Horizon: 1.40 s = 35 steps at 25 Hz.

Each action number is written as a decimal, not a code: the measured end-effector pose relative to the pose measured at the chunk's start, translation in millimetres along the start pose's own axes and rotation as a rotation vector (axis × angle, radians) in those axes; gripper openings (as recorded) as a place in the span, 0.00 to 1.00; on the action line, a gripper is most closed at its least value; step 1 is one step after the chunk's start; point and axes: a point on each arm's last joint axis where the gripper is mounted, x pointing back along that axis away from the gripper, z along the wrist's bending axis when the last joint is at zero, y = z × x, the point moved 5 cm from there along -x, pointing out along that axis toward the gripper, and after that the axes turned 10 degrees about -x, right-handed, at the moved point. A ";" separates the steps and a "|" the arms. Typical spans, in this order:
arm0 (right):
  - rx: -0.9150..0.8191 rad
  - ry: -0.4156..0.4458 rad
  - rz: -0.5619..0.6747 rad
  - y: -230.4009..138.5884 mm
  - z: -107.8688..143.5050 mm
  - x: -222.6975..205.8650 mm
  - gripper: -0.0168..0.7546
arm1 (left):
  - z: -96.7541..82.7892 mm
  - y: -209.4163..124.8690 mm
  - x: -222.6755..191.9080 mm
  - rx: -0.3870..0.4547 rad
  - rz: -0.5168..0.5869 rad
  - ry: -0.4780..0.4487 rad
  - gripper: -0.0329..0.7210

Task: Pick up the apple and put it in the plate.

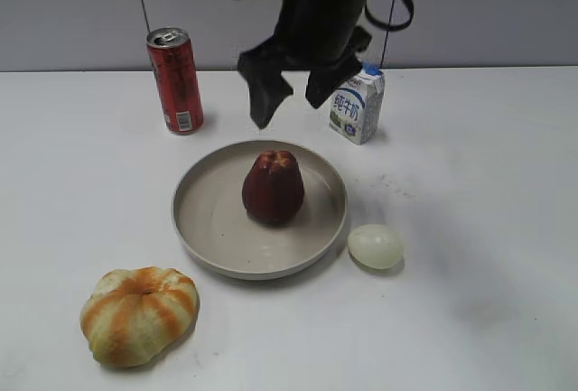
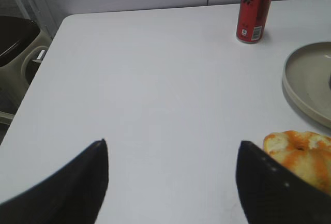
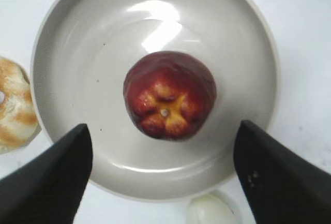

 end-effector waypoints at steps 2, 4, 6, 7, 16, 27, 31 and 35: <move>-0.024 -0.004 -0.046 3.2 -3.8 29.5 0.89 | 0.0 0.0 0.0 0.000 0.000 0.000 0.82; -0.041 -0.015 -0.118 4.9 -10.7 67.0 0.89 | 0.0 0.0 0.0 0.000 0.000 0.000 0.82; -0.076 -0.030 -0.189 3.2 -21.8 102.4 0.88 | 0.0 0.0 0.0 0.000 0.000 0.000 0.82; -0.101 -0.036 -0.219 -1.0 -29.3 119.5 0.88 | 0.0 0.0 0.0 0.000 0.000 0.000 0.82; -0.391 -0.152 -0.149 -121.2 -115.4 161.0 0.82 | 0.0 0.0 0.0 0.000 0.000 0.000 0.82; -0.434 -0.173 -0.297 -296.4 -87.1 164.1 0.80 | 0.0 0.0 0.0 0.000 0.000 0.000 0.82; -0.391 -0.205 -0.467 -338.7 -80.8 169.4 0.80 | 0.0 0.0 0.0 0.000 0.000 0.000 0.82; -0.329 -0.240 -0.590 -369.8 -78.8 164.4 0.79 | 0.0 0.0 0.0 0.000 0.000 0.000 0.82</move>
